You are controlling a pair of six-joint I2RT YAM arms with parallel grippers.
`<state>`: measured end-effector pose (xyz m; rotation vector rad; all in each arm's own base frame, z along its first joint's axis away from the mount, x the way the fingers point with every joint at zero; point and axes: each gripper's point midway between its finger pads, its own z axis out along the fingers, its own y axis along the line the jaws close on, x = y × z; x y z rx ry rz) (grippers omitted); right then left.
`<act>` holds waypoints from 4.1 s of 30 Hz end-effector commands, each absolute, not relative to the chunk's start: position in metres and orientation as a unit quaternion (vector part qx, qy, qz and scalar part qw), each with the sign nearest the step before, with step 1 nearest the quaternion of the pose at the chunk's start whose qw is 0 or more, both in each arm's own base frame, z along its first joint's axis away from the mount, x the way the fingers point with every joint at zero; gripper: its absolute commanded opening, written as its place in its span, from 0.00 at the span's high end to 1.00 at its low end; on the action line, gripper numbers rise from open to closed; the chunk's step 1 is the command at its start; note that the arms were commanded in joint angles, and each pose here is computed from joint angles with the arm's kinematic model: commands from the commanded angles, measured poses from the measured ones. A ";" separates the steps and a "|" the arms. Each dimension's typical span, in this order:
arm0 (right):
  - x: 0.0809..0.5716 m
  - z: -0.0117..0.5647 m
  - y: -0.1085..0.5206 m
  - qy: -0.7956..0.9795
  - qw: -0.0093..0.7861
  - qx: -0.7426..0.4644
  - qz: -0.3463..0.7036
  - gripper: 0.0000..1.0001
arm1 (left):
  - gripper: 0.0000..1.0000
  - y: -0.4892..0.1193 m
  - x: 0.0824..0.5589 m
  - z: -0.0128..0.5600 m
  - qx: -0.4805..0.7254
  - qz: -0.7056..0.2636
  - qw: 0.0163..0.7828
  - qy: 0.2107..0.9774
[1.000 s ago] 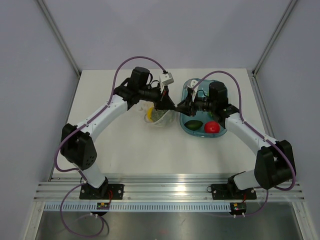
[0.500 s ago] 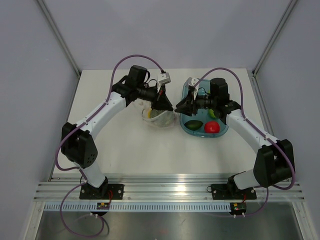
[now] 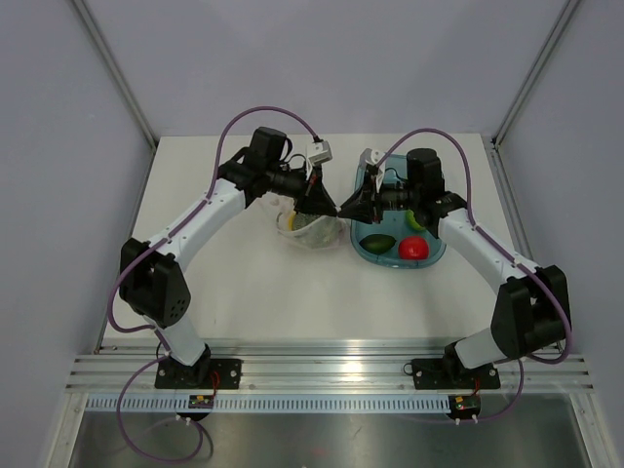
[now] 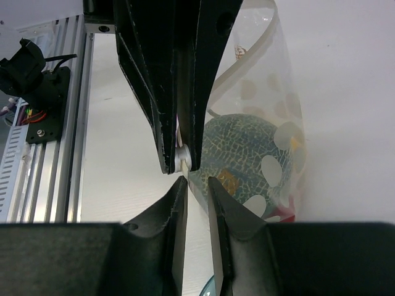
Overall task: Place the food in the zip-top bag and seal the zipper
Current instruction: Zip the zipper food storage bag at the center of the board, then place the zipper food storage bag at the center of the board, then reset both arms
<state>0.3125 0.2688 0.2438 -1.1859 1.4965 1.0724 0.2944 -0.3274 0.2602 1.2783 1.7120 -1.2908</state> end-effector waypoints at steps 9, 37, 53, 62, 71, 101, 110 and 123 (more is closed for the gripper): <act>0.307 0.267 0.282 0.578 0.466 -0.497 0.450 1.00 | 1.00 -0.335 0.299 0.284 0.498 -0.502 0.342 0.619; 0.401 0.298 0.217 0.648 0.650 -0.230 0.323 1.00 | 1.00 -0.274 0.313 0.254 0.462 -0.417 0.334 0.708; 0.429 0.303 0.194 0.664 0.663 -0.163 0.305 1.00 | 1.00 -0.187 0.325 0.256 0.363 -0.345 0.414 0.761; 0.436 0.307 0.200 0.653 0.666 -0.154 0.326 1.00 | 1.00 -0.142 0.343 0.261 0.292 -0.315 0.459 0.778; 0.450 0.326 0.206 0.640 0.673 -0.155 0.336 1.00 | 1.00 -0.105 0.364 0.275 0.223 -0.304 0.490 0.786; 0.456 0.273 0.276 0.645 0.609 -0.238 0.395 0.09 | 0.44 -0.086 0.402 0.284 0.091 -0.371 0.487 0.785; 0.401 0.281 0.198 0.749 0.608 -0.091 0.246 0.01 | 0.01 -0.057 0.322 0.314 -0.011 -0.255 0.555 0.791; 0.307 0.267 0.076 0.878 0.459 0.134 0.030 0.00 | 0.01 -0.058 0.269 0.274 -0.023 -0.193 0.510 0.838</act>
